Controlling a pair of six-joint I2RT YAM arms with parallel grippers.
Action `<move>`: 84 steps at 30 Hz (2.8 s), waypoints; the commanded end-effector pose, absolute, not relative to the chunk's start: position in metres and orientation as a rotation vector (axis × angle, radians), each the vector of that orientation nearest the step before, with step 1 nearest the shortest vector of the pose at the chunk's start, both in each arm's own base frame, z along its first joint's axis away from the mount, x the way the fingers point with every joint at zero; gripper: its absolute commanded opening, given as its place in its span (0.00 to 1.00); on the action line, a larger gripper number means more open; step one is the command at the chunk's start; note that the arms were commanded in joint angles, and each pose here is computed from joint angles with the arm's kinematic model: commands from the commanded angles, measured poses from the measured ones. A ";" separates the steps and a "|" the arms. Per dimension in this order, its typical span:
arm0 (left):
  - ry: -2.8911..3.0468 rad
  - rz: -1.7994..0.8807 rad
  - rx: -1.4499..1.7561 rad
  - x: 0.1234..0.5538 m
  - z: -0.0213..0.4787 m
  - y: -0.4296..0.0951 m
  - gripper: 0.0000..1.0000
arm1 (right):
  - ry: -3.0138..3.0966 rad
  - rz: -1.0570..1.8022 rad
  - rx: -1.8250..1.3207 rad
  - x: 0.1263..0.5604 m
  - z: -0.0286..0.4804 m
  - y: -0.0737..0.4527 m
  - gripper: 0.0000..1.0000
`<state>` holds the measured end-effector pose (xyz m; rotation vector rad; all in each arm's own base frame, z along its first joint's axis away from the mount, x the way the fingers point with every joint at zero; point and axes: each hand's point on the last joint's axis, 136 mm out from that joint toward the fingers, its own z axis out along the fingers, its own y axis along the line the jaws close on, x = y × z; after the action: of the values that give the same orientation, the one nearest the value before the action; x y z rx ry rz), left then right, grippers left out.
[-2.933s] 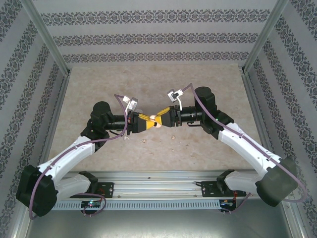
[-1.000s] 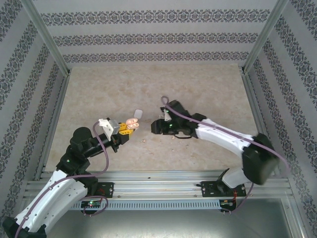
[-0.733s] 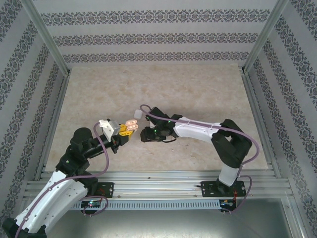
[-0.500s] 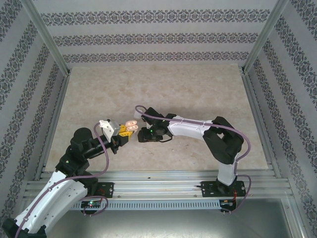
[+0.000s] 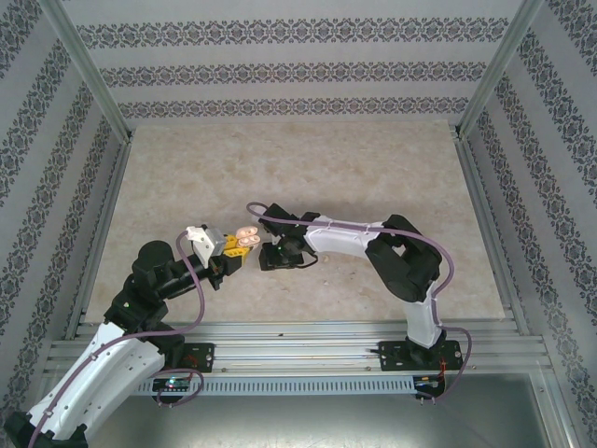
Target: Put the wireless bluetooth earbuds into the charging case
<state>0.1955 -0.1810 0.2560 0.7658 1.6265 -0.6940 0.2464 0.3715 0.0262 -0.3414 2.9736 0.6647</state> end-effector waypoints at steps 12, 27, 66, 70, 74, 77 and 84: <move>1.592 -0.699 0.795 0.191 0.257 -0.184 0.00 | 2.981 0.345 -0.522 0.251 0.016 0.343 0.32; 1.602 -0.711 0.787 0.191 0.256 -0.184 0.00 | 2.907 0.145 -0.785 0.274 0.033 0.297 0.34; 1.601 -0.735 0.769 0.192 0.255 -0.186 0.00 | 3.050 0.546 -0.078 0.272 0.019 0.320 0.53; 1.600 -0.733 0.768 0.192 0.255 -0.186 0.00 | 3.050 0.525 -0.120 0.275 0.020 0.324 0.52; 1.603 -0.736 0.767 0.192 0.254 -0.186 0.00 | 3.049 0.493 -0.168 0.279 0.020 0.328 0.51; 1.605 -0.736 0.764 0.192 0.254 -0.186 0.00 | 3.046 0.491 -0.192 0.283 0.020 0.331 0.52; 1.613 -0.734 0.763 0.192 0.253 -0.185 0.00 | 3.023 0.444 -0.265 0.290 0.027 0.334 0.52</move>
<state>0.1950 -0.1818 0.2440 0.7567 1.6605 -0.7167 0.2888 0.3330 0.0266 -0.1928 3.0308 0.5064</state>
